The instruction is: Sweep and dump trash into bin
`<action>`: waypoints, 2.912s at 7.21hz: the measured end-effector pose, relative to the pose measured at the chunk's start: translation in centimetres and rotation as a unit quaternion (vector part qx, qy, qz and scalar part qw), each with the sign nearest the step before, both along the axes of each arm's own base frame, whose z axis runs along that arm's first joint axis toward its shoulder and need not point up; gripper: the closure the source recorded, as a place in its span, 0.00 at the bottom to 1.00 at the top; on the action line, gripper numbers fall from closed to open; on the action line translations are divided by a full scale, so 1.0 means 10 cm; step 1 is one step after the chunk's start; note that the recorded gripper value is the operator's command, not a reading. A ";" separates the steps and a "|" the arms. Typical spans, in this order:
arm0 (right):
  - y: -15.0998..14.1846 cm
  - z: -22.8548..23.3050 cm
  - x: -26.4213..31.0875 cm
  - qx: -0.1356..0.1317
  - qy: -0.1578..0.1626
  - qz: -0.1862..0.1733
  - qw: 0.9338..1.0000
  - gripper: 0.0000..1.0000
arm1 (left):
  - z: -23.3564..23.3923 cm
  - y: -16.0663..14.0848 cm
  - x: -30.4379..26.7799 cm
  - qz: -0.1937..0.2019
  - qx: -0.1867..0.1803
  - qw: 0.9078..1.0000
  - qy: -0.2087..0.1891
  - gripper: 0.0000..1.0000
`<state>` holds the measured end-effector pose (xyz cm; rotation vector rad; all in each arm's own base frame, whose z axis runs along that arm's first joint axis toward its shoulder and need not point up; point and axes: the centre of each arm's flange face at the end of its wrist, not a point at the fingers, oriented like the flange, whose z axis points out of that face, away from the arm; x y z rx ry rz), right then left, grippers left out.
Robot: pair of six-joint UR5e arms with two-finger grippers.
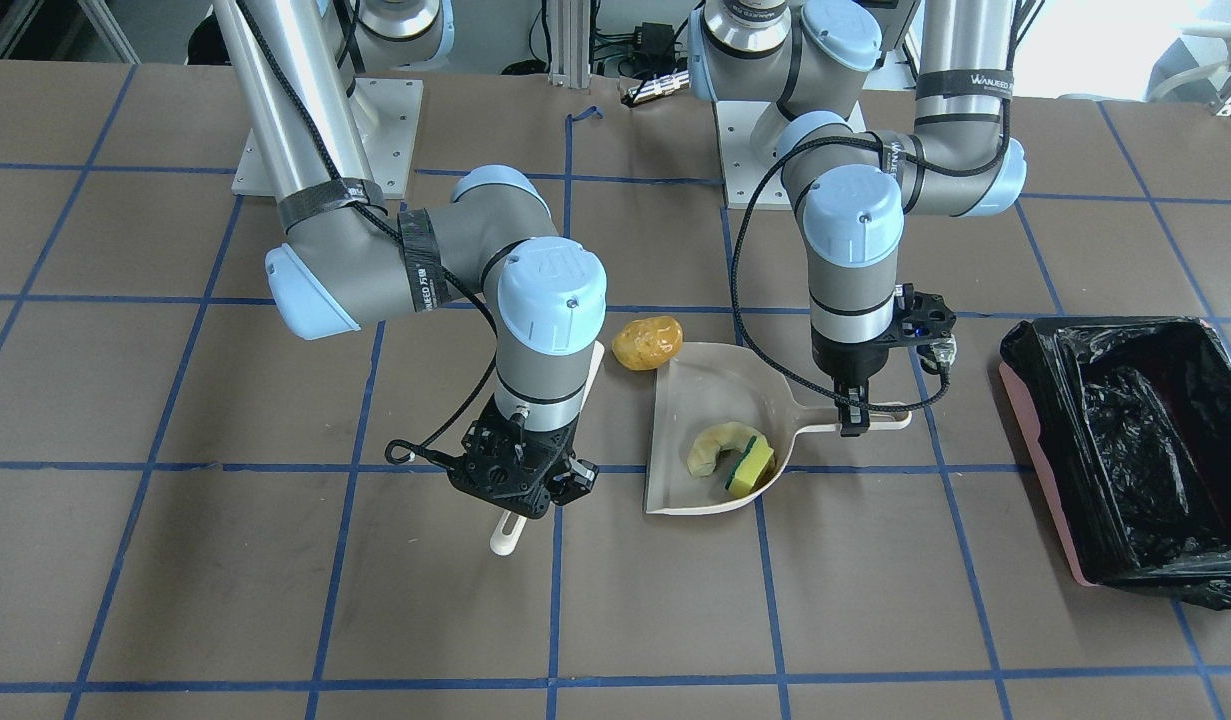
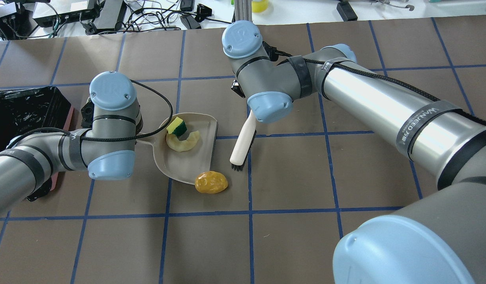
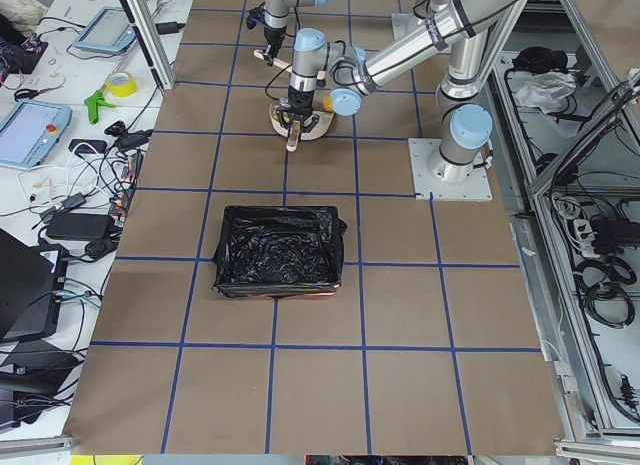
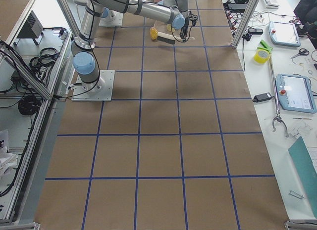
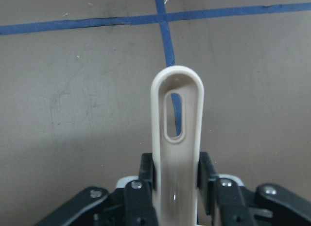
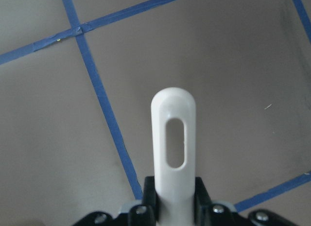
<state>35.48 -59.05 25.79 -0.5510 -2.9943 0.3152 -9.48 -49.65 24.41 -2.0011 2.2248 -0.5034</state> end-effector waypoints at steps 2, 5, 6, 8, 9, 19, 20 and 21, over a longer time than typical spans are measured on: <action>0.01 -0.01 -0.01 0.002 0.002 0.001 1.000 0.83 | 0.00 0.00 0.00 0.000 -0.001 1.000 0.000 1.00; 0.11 -0.07 0.04 0.005 -0.001 -0.019 1.000 0.83 | -0.01 -0.01 0.00 -0.001 0.001 1.000 0.000 1.00; 0.17 -0.04 0.04 0.005 -0.004 -0.029 1.000 0.83 | -0.01 -0.01 0.01 -0.002 0.002 1.000 0.000 1.00; 0.26 -0.03 0.05 0.003 -0.015 -0.055 0.998 0.83 | -0.01 -0.01 0.01 -0.002 0.001 1.000 0.000 1.00; 0.27 -0.05 0.06 0.002 -0.017 -0.066 0.998 0.83 | 0.00 -0.01 0.01 -0.002 0.001 1.000 0.000 1.00; 0.42 -0.21 0.55 -0.004 -0.093 -0.139 0.986 0.83 | 0.00 -0.02 -0.02 -0.007 0.000 1.000 0.019 1.00; 0.42 -0.22 0.53 -0.005 -0.084 -0.118 0.989 0.82 | -0.01 -0.02 -0.02 -0.008 0.001 1.000 0.021 1.00; 0.40 -0.22 0.49 -0.009 -0.067 -0.092 0.993 0.82 | -0.01 -0.02 -0.02 -0.008 0.001 1.000 0.022 1.00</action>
